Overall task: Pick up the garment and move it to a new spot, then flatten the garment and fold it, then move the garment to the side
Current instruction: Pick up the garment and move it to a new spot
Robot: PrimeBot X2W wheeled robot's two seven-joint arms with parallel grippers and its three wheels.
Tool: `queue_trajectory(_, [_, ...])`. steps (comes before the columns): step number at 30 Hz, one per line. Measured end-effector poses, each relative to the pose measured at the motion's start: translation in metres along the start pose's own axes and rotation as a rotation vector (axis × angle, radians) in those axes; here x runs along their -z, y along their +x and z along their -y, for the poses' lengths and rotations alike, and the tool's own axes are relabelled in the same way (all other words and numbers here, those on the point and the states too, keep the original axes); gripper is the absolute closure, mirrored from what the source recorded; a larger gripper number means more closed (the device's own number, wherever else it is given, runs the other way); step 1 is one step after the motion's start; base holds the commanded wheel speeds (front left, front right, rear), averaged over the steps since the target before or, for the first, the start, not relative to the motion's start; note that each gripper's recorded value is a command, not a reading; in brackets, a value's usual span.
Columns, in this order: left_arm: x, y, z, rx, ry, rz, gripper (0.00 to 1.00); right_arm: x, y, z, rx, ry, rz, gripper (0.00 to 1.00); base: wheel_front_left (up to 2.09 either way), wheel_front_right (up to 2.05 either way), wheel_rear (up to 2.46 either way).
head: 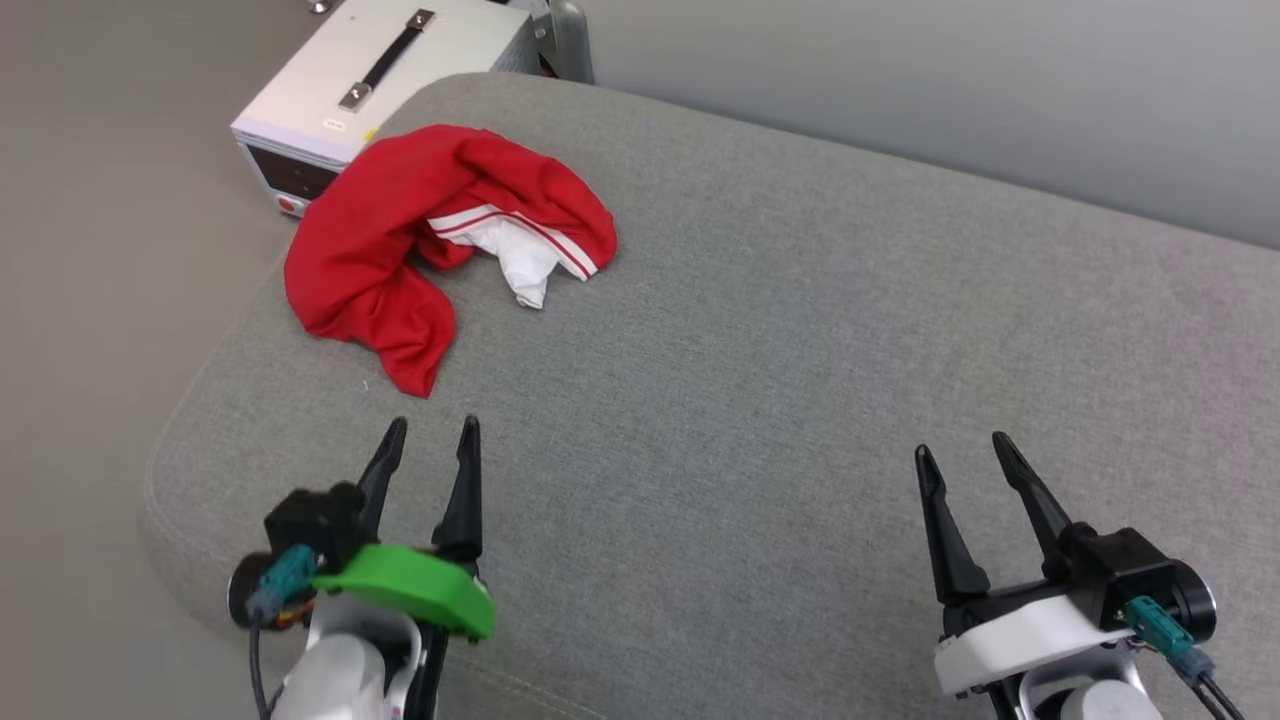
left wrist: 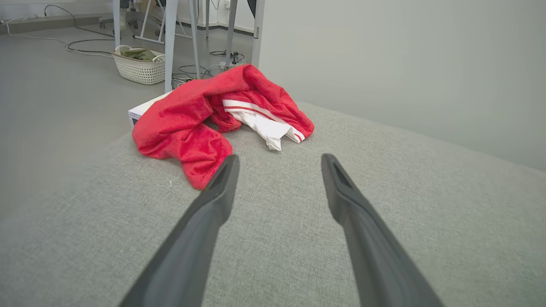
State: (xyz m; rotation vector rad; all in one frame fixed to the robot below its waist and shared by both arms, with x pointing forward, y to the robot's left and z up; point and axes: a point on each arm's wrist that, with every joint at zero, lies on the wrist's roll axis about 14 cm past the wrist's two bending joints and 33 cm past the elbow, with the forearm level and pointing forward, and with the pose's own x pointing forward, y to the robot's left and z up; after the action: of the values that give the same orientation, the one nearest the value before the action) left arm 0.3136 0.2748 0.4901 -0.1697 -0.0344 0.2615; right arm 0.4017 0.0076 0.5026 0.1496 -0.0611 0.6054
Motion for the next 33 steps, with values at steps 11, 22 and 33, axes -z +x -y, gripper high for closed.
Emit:
queue_trajectory(11, [-0.013, 0.134, 0.002, 0.156, 0.212, -0.269, 0.00, 0.024, 0.020, 0.040, 0.058, -0.001, -0.016, 0.00, 0.00, 0.00, 0.00])
queue_trajectory(22, [-0.001, 0.224, -0.042, 0.107, 0.504, -0.573, 0.00, 0.056, 0.023, 0.079, 0.136, 0.026, -0.057, 0.00, 0.00, 0.00, 0.00])
queue_trajectory(33, [0.090, 0.241, -0.056, 0.069, 0.483, -0.886, 0.00, 0.091, 0.008, 0.112, 0.224, 0.034, -0.132, 0.00, 0.00, 0.00, 0.00])
